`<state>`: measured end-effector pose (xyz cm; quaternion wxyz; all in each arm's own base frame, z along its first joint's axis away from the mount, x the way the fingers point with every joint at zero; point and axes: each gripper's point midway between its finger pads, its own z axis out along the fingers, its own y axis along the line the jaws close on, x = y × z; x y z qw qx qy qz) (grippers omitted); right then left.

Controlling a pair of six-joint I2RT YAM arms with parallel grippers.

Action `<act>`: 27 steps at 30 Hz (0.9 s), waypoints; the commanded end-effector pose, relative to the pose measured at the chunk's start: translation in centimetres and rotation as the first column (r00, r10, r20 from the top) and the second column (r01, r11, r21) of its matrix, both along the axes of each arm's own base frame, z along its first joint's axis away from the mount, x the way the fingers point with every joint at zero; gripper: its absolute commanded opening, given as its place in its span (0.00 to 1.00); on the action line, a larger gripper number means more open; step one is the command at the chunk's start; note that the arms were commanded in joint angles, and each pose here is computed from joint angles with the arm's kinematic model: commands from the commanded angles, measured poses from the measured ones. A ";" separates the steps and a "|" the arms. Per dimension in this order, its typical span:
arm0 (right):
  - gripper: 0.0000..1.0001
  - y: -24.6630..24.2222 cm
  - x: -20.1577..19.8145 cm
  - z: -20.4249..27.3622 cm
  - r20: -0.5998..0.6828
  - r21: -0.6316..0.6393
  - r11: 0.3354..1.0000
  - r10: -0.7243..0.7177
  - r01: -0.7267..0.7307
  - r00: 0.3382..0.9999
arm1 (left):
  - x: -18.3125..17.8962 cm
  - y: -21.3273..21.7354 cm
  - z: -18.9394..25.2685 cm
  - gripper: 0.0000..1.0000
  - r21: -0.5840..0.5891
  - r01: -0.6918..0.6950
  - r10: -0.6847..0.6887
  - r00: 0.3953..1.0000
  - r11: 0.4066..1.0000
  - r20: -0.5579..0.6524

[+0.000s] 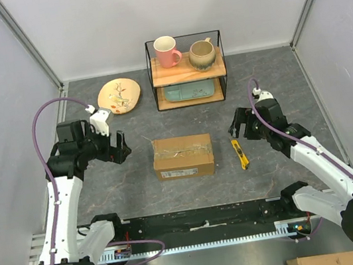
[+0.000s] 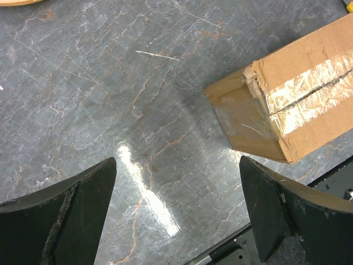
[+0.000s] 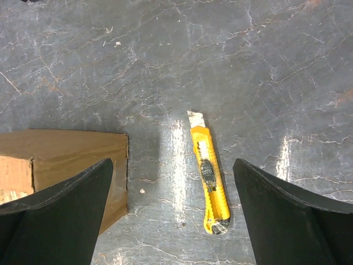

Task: Unpack the express box
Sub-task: Pick up the knife from the center of the board.

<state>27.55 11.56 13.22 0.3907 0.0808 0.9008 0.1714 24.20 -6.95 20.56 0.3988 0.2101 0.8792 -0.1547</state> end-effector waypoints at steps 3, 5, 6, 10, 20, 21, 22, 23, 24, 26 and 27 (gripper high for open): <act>0.98 0.0 -0.3 -0.3 0.028 -0.030 0.999 -0.013 0.014 1.000 | -0.4 0.1 0.4 1.00 0.011 0.015 -0.015 1.000 1.000 0.014; 0.98 0.9 -0.8 -0.6 0.038 -0.047 0.999 0.011 -0.009 0.999 | -0.6 -0.1 0.2 1.00 0.004 0.026 -0.026 1.000 1.000 0.009; 0.98 0.5 -1.0 -1.3 0.034 -0.081 0.997 -0.008 0.011 0.999 | -0.6 -0.1 0.1 1.00 0.002 0.028 -0.028 1.000 1.000 0.005; 0.94 1.0 -2.1 -3.9 -0.016 -0.136 0.991 -0.013 0.011 1.000 | -0.5 -0.3 0.0 1.00 0.000 0.041 -0.041 0.999 0.999 -0.010; 0.75 0.1 -3.1 -8.1 -0.082 -0.215 0.973 -0.107 0.087 0.991 | -1.0 -0.5 0.1 0.99 -0.004 0.062 -0.062 0.998 0.998 -0.020; 0.75 0.2 -3.1 -8.2 -0.082 -0.216 0.972 -0.109 0.089 0.991 | -1.0 -0.5 0.2 1.00 -0.005 0.063 -0.063 0.998 0.998 -0.017; 0.75 0.4 -3.1 -8.3 -0.082 -0.216 0.972 -0.108 0.088 0.991 | -1.0 -0.5 0.4 1.00 -0.003 0.063 -0.063 0.998 0.998 -0.013; 0.74 0.2 -3.3 -8.7 -0.088 -0.229 0.969 -0.114 0.091 0.990 | -1.0 -0.5 0.5 1.00 -0.005 0.063 -0.063 0.998 0.998 -0.014; 0.74 0.3 -3.4 -8.9 -0.091 -0.227 0.969 -0.119 0.096 0.989 | -1.1 -0.5 0.6 1.00 -0.006 0.062 -0.062 0.998 0.998 -0.011; 0.72 0.2 -3.7 -9.8 -0.097 -0.241 0.965 -0.127 0.101 0.987 | -1.1 -0.6 0.8 1.00 -0.009 0.067 -0.067 0.998 0.998 -0.009; 0.71 0.3 -3.7 -10.0 -0.098 -0.237 0.965 -0.138 0.111 0.986 | -1.2 -0.6 0.8 1.00 -0.011 0.067 -0.067 0.998 0.998 -0.009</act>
